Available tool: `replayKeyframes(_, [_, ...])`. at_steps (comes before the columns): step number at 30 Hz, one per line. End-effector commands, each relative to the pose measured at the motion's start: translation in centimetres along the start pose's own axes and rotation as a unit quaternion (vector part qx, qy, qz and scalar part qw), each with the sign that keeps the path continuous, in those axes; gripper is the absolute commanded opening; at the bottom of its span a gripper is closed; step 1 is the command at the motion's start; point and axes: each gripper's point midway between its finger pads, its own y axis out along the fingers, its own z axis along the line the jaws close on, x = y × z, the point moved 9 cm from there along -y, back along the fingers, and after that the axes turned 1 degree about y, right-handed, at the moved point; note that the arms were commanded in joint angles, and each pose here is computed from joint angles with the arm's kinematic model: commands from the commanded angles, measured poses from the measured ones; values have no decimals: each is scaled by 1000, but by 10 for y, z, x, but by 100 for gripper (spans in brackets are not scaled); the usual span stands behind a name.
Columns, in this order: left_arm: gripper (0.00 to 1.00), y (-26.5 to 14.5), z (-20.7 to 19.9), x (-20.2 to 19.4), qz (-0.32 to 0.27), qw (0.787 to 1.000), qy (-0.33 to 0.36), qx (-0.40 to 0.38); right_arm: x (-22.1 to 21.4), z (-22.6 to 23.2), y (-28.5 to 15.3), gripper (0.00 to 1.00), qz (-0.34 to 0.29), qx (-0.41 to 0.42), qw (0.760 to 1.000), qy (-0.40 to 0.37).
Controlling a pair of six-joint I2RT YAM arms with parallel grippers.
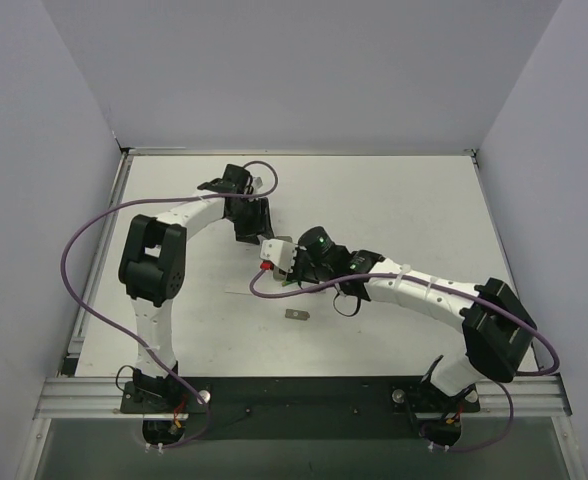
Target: Unload the batteries from the remote control
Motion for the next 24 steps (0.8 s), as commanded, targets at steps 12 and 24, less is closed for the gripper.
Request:
replayKeyframes(12, [52, 6, -18, 8, -8, 995, 27, -100, 1, -10, 3, 0, 39, 9, 999, -32])
replayKeyframes(24, [42, 25, -7, -3, 31, 997, 4, -64, -1, -12, 9, 0, 65, 21, 996, -54])
